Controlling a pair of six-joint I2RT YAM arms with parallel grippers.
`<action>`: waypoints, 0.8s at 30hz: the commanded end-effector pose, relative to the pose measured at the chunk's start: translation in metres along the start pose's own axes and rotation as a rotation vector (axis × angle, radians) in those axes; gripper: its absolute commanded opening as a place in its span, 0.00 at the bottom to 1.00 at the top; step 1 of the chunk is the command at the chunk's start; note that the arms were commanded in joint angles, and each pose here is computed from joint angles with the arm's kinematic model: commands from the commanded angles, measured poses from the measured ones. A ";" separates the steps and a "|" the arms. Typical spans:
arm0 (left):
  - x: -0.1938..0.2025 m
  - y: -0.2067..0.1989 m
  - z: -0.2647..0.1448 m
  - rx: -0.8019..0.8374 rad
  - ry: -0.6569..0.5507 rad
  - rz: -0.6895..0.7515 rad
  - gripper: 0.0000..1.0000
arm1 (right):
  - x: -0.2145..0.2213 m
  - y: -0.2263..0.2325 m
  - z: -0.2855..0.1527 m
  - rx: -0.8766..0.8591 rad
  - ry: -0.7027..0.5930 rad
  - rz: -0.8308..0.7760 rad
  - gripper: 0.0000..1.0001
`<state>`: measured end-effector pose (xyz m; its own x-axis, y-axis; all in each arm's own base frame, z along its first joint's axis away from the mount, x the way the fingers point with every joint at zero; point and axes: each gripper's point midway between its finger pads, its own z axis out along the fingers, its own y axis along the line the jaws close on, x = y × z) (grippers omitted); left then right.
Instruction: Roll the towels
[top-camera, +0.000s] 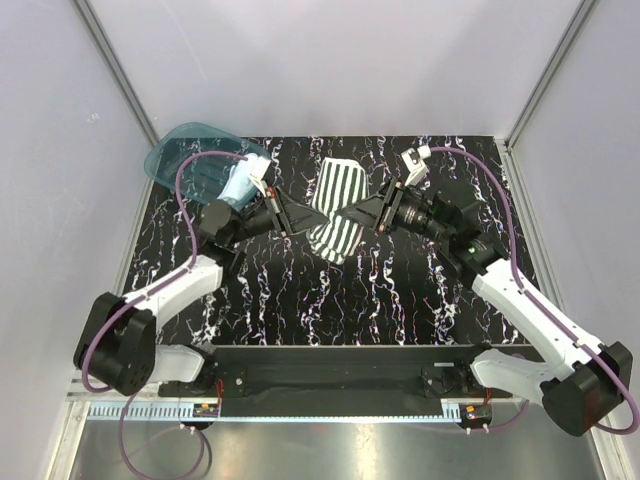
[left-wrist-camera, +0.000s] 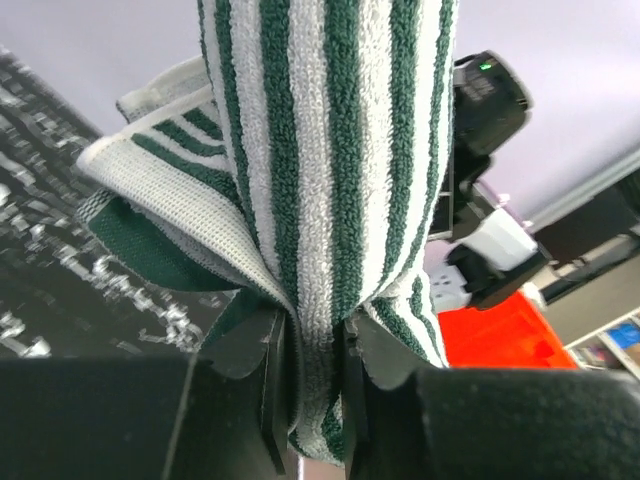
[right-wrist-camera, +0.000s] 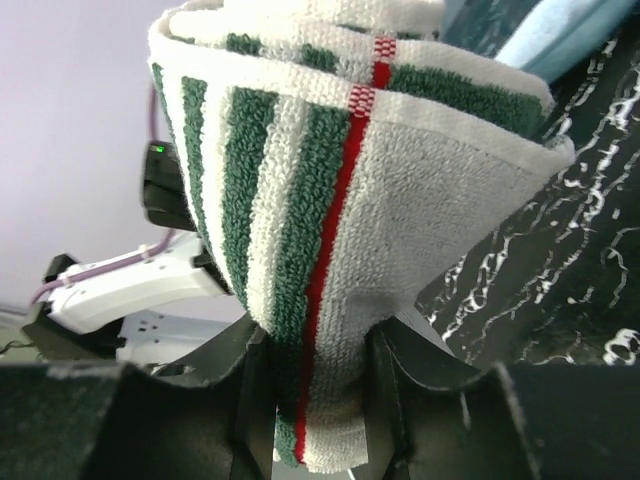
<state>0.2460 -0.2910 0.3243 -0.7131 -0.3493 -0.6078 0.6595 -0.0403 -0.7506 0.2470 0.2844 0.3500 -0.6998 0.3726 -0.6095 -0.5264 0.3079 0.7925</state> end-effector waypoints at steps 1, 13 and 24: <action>-0.002 0.035 -0.001 -0.198 0.022 0.050 0.00 | -0.007 0.057 -0.014 -0.145 0.009 -0.095 0.38; -0.049 0.038 -0.040 -0.229 0.013 0.051 0.00 | -0.034 0.005 -0.037 0.283 -0.068 -0.196 0.95; -0.175 0.125 -0.131 -0.490 -0.077 0.061 0.00 | -0.008 -0.025 -0.045 0.344 -0.030 -0.141 0.95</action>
<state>0.4005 -0.1425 0.3020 -0.6646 -0.4161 -0.6206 0.4914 0.3822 -0.7826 0.2462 0.2364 0.3440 -0.6142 0.3346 -0.7147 -0.4261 0.6217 0.6572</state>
